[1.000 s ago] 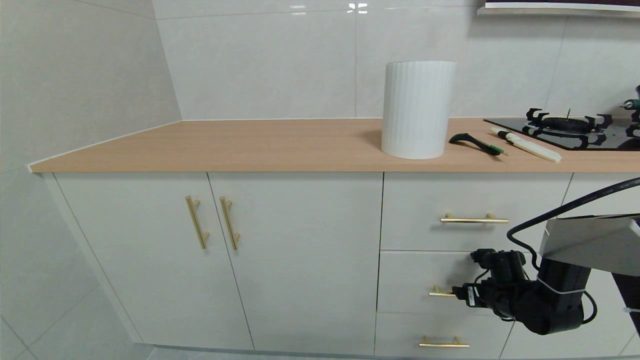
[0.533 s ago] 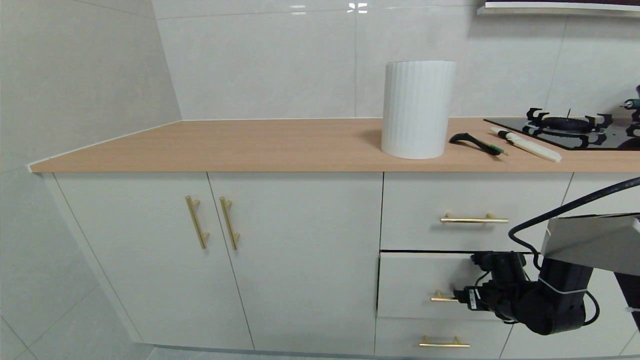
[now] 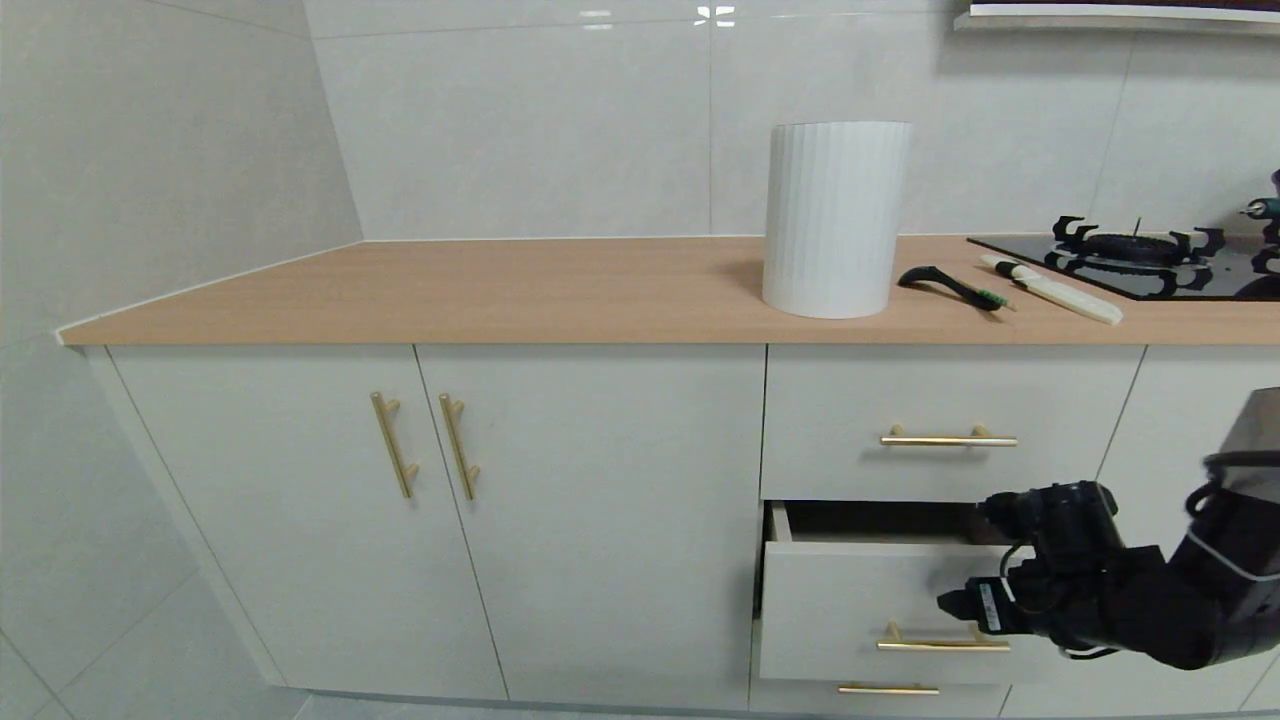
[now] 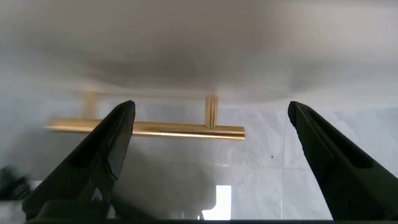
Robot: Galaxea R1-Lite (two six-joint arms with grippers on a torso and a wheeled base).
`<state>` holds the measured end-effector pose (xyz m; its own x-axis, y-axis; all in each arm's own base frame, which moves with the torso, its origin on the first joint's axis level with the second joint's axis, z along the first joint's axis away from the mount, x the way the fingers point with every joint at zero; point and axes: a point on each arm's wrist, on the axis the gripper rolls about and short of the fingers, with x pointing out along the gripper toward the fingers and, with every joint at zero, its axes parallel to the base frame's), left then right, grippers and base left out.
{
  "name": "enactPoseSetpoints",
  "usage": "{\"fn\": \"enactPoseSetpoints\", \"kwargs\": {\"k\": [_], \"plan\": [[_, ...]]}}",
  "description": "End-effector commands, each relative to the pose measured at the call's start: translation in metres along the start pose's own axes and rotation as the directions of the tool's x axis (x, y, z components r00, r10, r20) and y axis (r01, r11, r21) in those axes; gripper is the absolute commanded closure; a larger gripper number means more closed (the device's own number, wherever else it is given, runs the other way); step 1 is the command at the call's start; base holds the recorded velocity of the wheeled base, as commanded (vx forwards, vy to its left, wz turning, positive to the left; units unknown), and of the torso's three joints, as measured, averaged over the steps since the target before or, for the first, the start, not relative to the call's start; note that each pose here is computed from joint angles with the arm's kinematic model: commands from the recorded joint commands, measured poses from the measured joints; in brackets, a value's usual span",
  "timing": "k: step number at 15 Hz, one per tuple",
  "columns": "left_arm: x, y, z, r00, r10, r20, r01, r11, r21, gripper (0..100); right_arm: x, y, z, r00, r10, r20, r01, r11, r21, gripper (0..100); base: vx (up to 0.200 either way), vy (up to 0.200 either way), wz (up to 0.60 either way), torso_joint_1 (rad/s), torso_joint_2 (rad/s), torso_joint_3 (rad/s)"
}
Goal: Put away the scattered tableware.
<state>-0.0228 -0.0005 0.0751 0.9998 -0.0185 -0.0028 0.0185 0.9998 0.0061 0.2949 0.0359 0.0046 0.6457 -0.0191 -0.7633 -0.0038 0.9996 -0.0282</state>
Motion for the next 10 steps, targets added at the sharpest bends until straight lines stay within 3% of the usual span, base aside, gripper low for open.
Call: {"fn": "enactPoseSetpoints", "kwargs": {"k": [1,4,10], "plan": [[0.0,0.0,0.0,1.0,0.0,0.0,0.0,1.0,0.0,0,-0.084,0.007,0.04,0.985,0.064,0.161,-0.062,0.998,-0.018,0,0.0,0.0,0.0,0.0,0.0,0.0],[0.0,0.0,0.0,1.0,0.0,0.0,0.0,1.0,0.0,0,-0.08,0.022,0.05,0.981,0.091,0.17,-0.084,0.995,-0.049,0,0.0,0.0,0.0,0.0,0.0,0.0],[0.0,0.0,0.0,1.0,0.0,0.0,0.0,1.0,0.0,0,-0.01,0.03,0.039,0.984,0.009,0.18,-0.009,1.0,-0.002,0,0.0,0.0,0.0,0.0,0.0,0.0]]}}
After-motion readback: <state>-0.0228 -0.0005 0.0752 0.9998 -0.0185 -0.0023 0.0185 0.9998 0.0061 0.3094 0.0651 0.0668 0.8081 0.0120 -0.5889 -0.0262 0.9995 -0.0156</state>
